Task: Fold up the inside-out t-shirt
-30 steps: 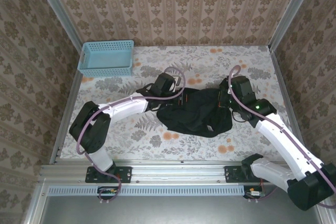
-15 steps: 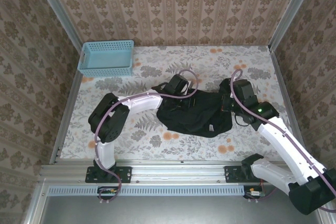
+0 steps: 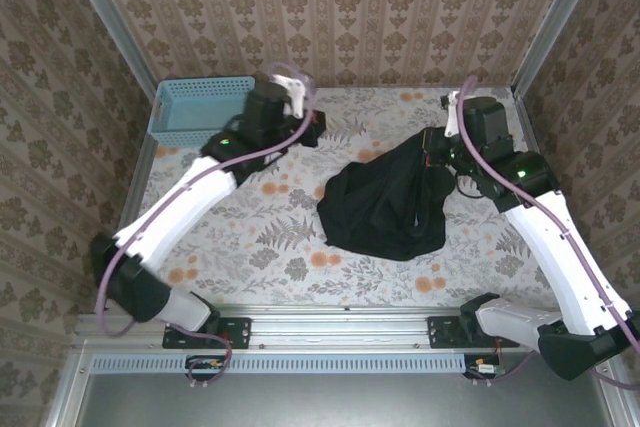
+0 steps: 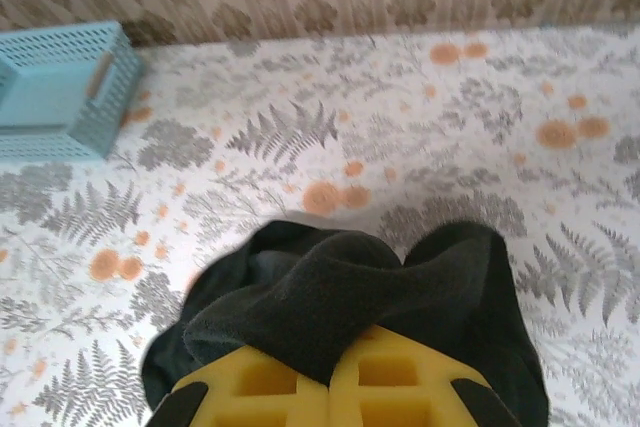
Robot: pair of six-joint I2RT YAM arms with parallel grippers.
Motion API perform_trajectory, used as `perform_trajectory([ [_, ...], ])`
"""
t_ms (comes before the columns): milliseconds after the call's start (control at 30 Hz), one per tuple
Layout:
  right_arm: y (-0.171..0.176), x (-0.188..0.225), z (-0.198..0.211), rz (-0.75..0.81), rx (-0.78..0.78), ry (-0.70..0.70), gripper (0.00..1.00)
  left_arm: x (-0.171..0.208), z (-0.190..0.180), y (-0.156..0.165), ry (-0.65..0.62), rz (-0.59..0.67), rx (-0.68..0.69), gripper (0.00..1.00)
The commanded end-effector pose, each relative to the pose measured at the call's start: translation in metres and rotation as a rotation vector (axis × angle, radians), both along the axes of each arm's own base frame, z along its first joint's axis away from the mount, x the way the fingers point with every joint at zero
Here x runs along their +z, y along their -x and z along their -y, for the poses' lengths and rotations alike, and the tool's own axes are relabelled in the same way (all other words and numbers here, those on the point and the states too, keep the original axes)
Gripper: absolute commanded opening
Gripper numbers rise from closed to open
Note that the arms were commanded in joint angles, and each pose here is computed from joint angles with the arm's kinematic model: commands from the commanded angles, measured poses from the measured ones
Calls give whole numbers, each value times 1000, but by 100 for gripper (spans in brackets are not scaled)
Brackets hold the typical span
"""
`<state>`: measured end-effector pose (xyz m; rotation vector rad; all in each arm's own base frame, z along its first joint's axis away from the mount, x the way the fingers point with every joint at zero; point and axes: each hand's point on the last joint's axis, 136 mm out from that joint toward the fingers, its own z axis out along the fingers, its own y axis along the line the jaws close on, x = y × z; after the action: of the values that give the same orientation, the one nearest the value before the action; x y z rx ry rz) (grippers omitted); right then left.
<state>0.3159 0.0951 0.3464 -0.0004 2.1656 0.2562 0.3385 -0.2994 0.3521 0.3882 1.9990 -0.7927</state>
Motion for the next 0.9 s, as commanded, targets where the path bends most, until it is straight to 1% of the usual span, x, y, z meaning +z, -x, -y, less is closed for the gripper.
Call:
perform_trajectory([
  [0,6,24,-10,40,79,-17,0,15,-15,18,-39,47,-20,0],
  [33,6,25,-13,36,91,-33,0,9,-8,25,-26,22,-68,7],
  [67,5,23,-16,28,98,-45,0,1,2,33,-10,1,-114,16],
  [133,5,25,-20,24,109,-65,0,-21,21,46,-8,-19,-179,30],
  [233,7,41,-28,48,141,-88,0,-60,49,63,-46,-42,-255,46],
  [367,11,63,-38,84,187,-95,0,-109,85,89,-102,-65,-369,62],
  [400,12,65,-39,86,192,-98,0,-119,91,92,-120,-66,-381,66],
  [467,14,68,-41,89,201,-101,0,-142,98,94,-155,-83,-385,72],
  [567,16,69,-43,90,211,-107,0,-166,100,84,-187,-106,-349,77],
  [600,17,69,-43,89,213,-109,0,-172,100,79,-201,-110,-332,76],
  [633,18,68,-43,89,214,-110,0,-178,101,73,-216,-115,-317,71],
  [700,17,67,-38,92,185,-98,0,-185,99,61,-244,-128,-279,51],
  [767,14,63,-22,89,106,-44,0,-183,93,52,-256,-118,-244,25],
  [833,10,61,-2,81,25,11,0,-171,83,45,-244,-90,-216,6],
  [867,8,61,5,77,-1,22,0,-163,75,40,-242,-71,-194,0],
])
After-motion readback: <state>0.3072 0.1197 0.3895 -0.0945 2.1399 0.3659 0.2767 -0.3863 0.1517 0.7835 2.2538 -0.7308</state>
